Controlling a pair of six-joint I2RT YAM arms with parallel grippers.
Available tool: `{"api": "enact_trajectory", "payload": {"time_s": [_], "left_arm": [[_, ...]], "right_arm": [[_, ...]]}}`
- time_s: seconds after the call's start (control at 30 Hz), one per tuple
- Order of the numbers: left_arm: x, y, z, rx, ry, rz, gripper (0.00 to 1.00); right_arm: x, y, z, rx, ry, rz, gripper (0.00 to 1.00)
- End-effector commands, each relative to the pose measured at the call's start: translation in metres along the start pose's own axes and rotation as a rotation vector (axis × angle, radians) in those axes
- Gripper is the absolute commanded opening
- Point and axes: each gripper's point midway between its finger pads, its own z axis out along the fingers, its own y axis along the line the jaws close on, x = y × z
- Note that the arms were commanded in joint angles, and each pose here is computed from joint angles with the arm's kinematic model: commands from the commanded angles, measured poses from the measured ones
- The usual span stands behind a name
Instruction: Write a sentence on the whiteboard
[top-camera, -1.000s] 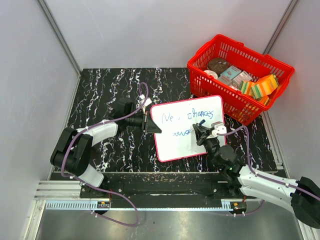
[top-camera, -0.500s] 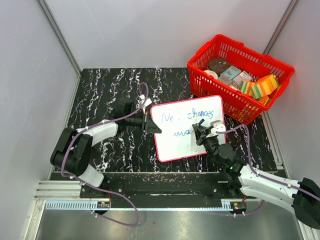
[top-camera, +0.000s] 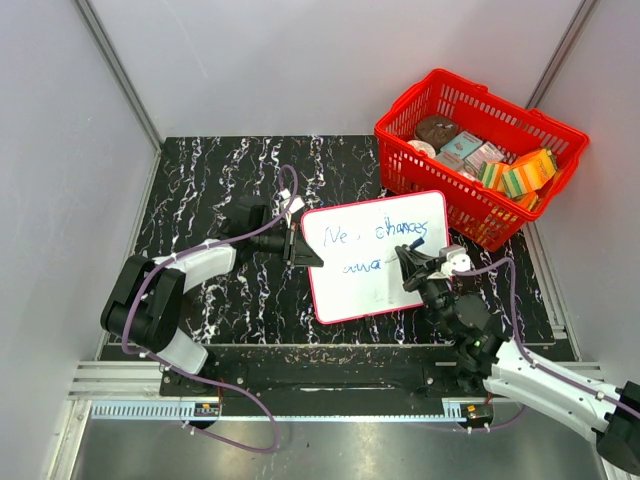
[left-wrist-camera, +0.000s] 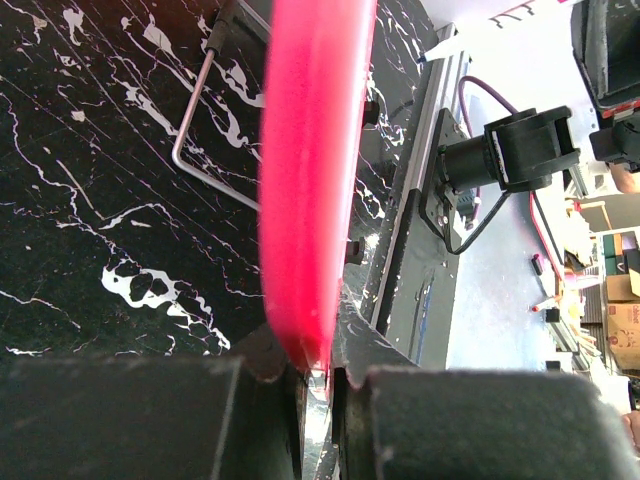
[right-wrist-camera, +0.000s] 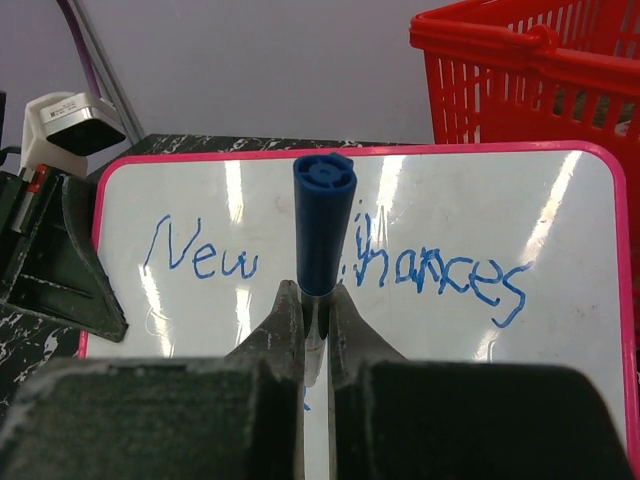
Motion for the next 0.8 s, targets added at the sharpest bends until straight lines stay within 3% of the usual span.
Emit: {"api": "enact_trajectory", "payload": {"time_s": [0.0, 0.77], "left_arm": [[0.0, 0.031, 0.0, -0.158, -0.005, 0.116, 0.0], [0.003, 0.031, 0.001, -0.163, 0.007, 0.122, 0.0]], "right_arm": [[0.001, -0.003, 0.006, 0.032, 0.015, -0.043, 0.0], [0.009, -0.006, 0.022, 0.095, 0.008, -0.061, 0.0]]}}
